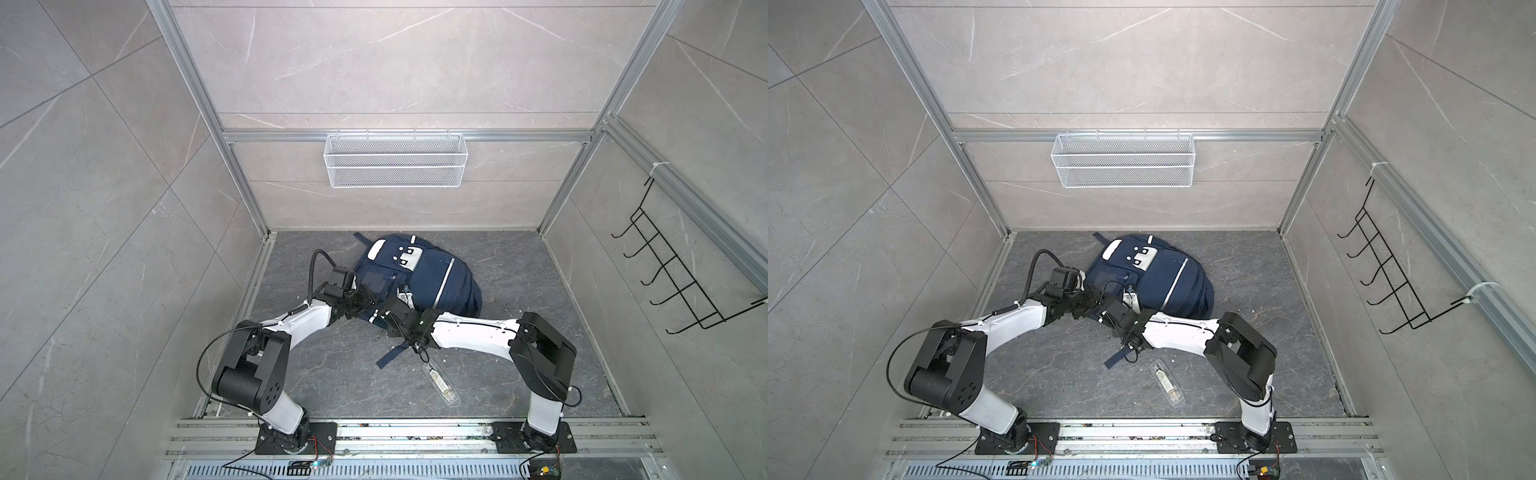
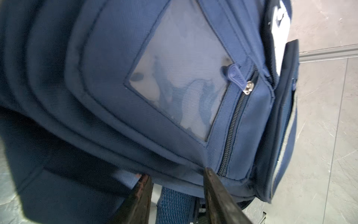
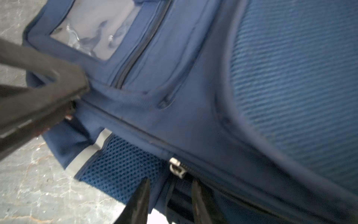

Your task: Pack the student bag

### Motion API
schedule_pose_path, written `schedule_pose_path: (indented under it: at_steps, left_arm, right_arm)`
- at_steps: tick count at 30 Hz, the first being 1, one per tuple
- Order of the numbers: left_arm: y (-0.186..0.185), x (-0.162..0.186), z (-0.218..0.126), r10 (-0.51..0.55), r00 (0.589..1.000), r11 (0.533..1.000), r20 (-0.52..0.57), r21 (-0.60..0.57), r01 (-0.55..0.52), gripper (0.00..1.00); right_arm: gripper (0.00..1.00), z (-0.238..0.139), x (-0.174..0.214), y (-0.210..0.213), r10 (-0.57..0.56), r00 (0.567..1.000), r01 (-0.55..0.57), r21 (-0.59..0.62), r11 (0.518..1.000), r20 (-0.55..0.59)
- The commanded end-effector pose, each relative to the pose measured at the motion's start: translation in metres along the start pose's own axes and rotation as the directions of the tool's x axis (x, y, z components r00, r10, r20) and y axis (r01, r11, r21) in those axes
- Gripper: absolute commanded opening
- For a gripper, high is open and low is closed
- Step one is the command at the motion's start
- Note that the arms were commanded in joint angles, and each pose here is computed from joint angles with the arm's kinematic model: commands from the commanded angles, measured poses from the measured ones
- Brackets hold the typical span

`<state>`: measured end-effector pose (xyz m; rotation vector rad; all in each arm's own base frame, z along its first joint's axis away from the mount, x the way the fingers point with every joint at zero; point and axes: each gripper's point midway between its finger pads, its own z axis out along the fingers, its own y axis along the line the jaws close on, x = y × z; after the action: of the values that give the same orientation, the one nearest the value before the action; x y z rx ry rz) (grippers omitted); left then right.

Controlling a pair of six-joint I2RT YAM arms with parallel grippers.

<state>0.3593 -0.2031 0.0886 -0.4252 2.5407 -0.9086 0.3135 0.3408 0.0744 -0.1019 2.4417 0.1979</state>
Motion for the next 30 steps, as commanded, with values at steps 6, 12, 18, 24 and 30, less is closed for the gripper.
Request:
schedule_pose_path:
  at_steps: [6, 12, 18, 24, 30]
  left_arm:
    - [-0.015, -0.012, 0.006, -0.007, 1.0, 0.999, 0.015, 0.05, 0.007, 0.43]
    - [-0.016, -0.012, 0.006, -0.012, 1.0, 0.998, 0.015, 0.054, 0.011, 0.38]
    - [-0.016, -0.009, 0.002, -0.02, 1.0, 0.998, 0.013, 0.06, 0.019, 0.35]
    - [-0.013, -0.009, -0.002, -0.012, 1.0, 0.999, 0.021, 0.04, 0.011, 0.33]
    - [-0.013, -0.011, -0.001, -0.009, 1.0, 1.0, 0.019, 0.03, 0.009, 0.3]
  right_arm:
    - [0.39, 0.016, 0.009, -0.003, 0.012, 0.999, -0.01, 0.03, 1.0, -0.04]
    - [0.39, 0.028, 0.007, -0.007, 0.019, 0.999, -0.017, 0.048, 0.999, -0.042]
    - [0.37, 0.038, -0.002, -0.015, 0.018, 0.999, -0.016, 0.081, 0.997, -0.027]
    - [0.23, 0.038, -0.004, -0.014, 0.005, 0.999, -0.002, 0.074, 0.997, -0.036]
    - [0.07, 0.028, 0.006, -0.022, -0.001, 0.999, 0.003, 0.048, 0.999, -0.047]
